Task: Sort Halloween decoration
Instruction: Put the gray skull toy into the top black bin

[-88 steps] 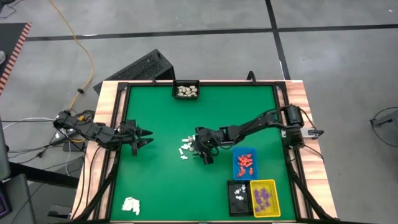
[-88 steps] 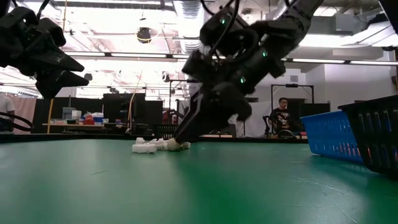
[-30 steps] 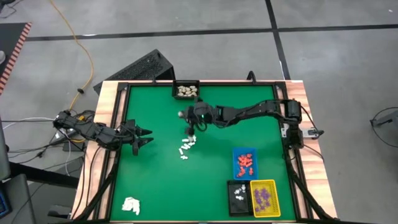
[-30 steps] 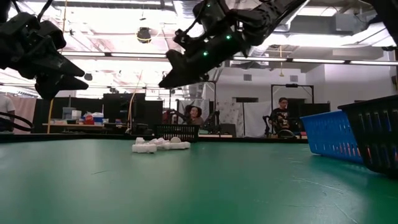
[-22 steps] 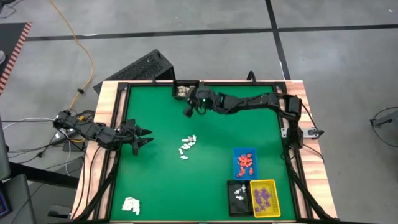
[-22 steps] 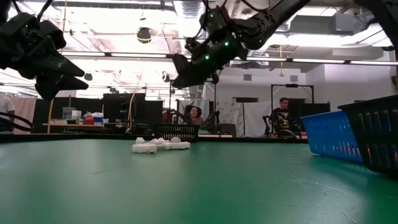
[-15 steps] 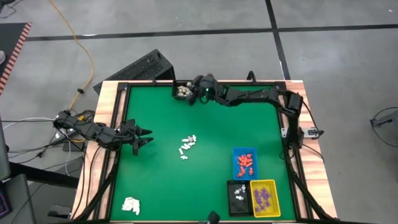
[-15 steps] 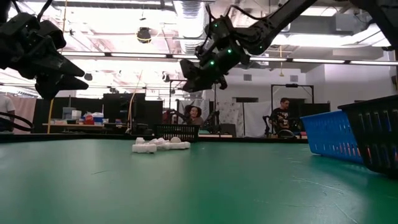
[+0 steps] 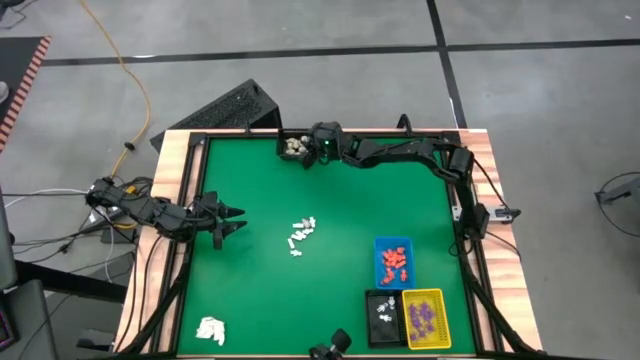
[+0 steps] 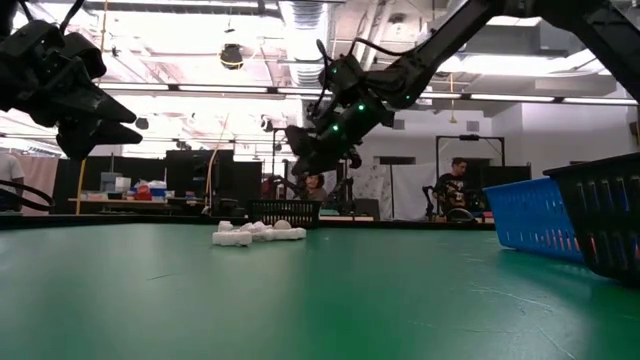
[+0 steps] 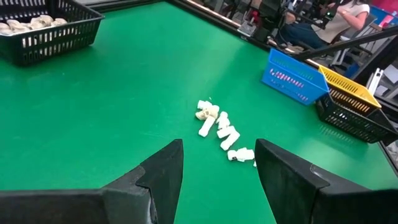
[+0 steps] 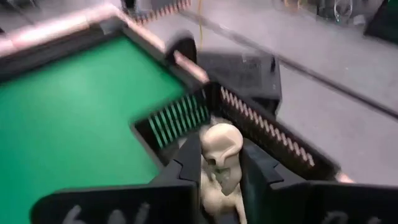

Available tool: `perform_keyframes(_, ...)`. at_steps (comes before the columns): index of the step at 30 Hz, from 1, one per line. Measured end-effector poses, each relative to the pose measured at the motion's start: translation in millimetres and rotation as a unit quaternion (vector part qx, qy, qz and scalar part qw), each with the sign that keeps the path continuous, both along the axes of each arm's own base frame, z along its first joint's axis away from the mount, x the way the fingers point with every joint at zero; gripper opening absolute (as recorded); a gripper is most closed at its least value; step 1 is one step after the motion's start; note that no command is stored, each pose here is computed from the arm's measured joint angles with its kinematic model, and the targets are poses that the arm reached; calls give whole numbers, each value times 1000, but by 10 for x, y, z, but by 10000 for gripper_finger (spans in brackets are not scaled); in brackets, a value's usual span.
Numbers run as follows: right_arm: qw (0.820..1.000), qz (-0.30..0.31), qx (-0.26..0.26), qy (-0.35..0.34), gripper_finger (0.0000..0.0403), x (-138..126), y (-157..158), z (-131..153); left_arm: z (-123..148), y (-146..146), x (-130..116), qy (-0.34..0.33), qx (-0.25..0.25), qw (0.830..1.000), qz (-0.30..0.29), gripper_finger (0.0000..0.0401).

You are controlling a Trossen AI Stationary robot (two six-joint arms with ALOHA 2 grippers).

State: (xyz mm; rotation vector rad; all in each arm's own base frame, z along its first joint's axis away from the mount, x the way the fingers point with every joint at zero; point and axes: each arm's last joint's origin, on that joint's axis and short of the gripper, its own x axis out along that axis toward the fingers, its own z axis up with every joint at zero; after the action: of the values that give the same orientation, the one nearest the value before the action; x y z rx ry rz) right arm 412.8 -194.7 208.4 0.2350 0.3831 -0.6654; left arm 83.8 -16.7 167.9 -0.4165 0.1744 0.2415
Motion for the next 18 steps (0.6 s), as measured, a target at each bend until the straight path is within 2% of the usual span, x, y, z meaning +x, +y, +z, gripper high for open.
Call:
perform_keyframes(7,1000,-1,-1,-7,166,-12,-45,36,0,1,0,0,1,1000,1,189)
perform_keyframes(12,1000,1,15,-3,198,-37,-75,15,-1,1,0,0,1,1000,2,189)
perform_keyframes(15,997,68,27,-7,201,-41,-27,76,-1,0,0,0,1,1000,-1,189)
perform_keyframes(18,985,165,38,-23,197,-54,125,272,-1,0,0,0,1,1000,-1,189)
